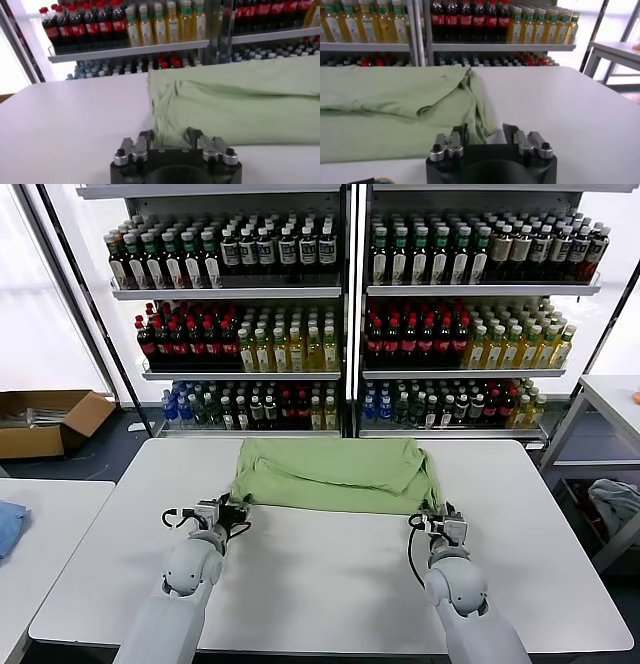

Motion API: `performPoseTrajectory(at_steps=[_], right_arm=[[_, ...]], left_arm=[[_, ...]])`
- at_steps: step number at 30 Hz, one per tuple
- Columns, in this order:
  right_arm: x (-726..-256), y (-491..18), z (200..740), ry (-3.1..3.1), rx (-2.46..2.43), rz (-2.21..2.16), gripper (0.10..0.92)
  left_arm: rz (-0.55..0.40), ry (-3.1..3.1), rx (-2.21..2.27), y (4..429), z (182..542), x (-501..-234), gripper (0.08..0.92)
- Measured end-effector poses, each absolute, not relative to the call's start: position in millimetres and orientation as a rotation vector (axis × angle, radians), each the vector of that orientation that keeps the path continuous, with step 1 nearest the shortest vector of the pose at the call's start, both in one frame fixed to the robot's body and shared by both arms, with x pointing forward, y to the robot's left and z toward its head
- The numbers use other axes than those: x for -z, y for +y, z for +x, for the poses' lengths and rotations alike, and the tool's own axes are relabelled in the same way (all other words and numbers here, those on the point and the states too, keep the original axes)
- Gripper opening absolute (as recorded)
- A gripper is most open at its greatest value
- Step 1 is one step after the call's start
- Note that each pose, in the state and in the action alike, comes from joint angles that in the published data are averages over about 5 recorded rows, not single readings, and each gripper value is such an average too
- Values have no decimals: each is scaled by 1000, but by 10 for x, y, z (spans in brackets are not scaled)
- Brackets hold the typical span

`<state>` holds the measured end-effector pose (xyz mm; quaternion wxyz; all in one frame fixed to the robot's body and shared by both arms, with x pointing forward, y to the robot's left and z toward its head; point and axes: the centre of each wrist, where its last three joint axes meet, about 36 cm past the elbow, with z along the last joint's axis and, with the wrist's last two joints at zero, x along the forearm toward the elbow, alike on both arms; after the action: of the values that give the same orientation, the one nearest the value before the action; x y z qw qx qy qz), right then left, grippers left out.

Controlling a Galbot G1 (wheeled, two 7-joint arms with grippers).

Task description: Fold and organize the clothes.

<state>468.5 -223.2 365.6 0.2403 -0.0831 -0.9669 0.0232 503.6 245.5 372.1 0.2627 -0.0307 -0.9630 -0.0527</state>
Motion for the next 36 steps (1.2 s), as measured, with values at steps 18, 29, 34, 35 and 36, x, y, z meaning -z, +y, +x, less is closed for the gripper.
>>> performPoseTrajectory(at_steps=[18, 29, 34, 35, 36], right_arm=[[-3890, -2254, 4293, -2673, -73, -223, 124], [-4164, -2101, 3400, -2707, -70, -268, 124], [-4124, -2069, 2931, -2671, -89, -303, 124], [-4112, -2068, 2850, -2662, -95, -309, 124], [-4098, -2068, 2773, -2652, -103, -315, 124]], left_arm=[[-109, -2595, 166, 2451, 4816, -3680, 85], [-150, -2672, 197, 2402, 4060, -3971, 85], [-156, -2692, 208, 2391, 3552, -4084, 85], [-156, -2693, 210, 2389, 3454, -4099, 85], [-155, -2692, 210, 2386, 3359, -4110, 85]])
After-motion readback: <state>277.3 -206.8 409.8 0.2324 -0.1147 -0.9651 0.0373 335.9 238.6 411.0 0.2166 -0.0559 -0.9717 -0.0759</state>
